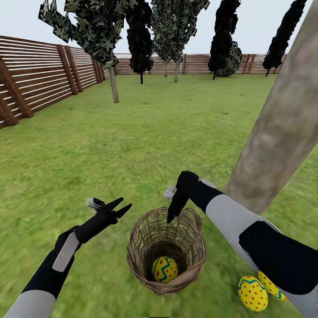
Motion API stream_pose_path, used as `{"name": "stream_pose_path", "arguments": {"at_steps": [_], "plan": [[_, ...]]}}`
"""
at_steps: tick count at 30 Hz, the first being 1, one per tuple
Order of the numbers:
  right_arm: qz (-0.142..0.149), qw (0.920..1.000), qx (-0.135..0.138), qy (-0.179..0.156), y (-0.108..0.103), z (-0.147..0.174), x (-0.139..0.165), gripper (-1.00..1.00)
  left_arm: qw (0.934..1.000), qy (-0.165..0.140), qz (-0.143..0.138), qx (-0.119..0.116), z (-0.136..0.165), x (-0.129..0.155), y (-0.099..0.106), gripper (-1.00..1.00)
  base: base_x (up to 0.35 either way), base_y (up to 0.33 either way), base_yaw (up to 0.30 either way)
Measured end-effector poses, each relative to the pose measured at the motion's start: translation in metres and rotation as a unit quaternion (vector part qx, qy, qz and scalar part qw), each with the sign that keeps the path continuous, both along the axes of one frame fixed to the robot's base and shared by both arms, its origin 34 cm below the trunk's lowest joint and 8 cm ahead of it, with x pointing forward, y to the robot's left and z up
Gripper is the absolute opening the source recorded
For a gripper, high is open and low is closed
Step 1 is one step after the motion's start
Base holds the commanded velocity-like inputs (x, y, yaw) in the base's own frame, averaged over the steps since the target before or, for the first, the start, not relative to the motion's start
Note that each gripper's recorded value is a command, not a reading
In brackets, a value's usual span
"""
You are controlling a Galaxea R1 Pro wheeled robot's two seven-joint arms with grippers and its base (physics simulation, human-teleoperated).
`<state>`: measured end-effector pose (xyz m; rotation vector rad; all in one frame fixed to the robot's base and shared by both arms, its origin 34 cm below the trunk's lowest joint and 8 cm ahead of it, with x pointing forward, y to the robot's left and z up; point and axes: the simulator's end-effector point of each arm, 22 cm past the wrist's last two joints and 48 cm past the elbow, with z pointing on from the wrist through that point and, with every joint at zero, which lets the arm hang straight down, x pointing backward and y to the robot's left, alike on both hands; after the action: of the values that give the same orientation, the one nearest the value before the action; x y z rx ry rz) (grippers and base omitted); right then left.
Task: Take the three Easter eggs out of the wicker basket on the lawn in the garden, then place them on the lawn next to a single tree (choose any tree) so that all three eggs are next to the same tree and none are left in the basket.
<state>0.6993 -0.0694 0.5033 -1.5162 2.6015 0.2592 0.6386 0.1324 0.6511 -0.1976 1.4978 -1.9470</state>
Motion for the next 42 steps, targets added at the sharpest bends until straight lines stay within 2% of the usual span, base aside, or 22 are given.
{"name": "stream_pose_path", "arguments": {"at_steps": [6,10,16,22,30,36,41,42], "plan": [[0.003,1.0,0.001,-0.002,0.005,-0.012,-0.004,1.0,1.0,0.0,0.0,0.0,-0.013,-0.003,0.0,1.0,0.0,0.0,0.0],[0.01,0.9999,0.006,-0.005,0.017,-0.017,-0.008,1.0,1.0,0.0,0.0,0.0,-0.022,-0.006,0.0,1.0,0.0,0.0,0.0],[0.014,0.9998,0.01,-0.012,0.024,-0.026,-0.01,1.0,1.0,0.0,0.0,0.0,-0.036,-0.01,0.0,1.0,0.0,0.0,0.069],[0.014,0.9998,0.009,-0.009,0.023,-0.04,-0.012,1.0,1.0,0.004,0.0,0.0,-0.05,-0.011,0.0,1.0,0.0,0.0,0.268],[0.007,0.9996,-0.012,-0.024,0.015,-0.063,0.0,1.0,0.9998,0.021,0.0,0.0,-0.068,-0.008,0.0,1.0,0.0,0.0,0.262],[0.007,0.9998,-0.012,-0.012,0.014,-0.08,-0.002,1.0,0.9995,0.033,0.0,-0.001,-0.082,-0.007,-0.001,1.0,0.0,0.0,0.04],[0.008,0.9999,-0.01,-0.01,0.016,-0.082,-0.004,1.0,0.9994,0.034,-0.001,-0.001,-0.083,-0.007,-0.001,1.0,0.0,0.0,0.002],[0.006,0.9998,-0.016,-0.008,0.009,-0.087,-0.005,1.0,0.9994,0.035,-0.002,-0.005,-0.083,-0.008,-0.003,1.0,0.0,0.0,0.0]]}}
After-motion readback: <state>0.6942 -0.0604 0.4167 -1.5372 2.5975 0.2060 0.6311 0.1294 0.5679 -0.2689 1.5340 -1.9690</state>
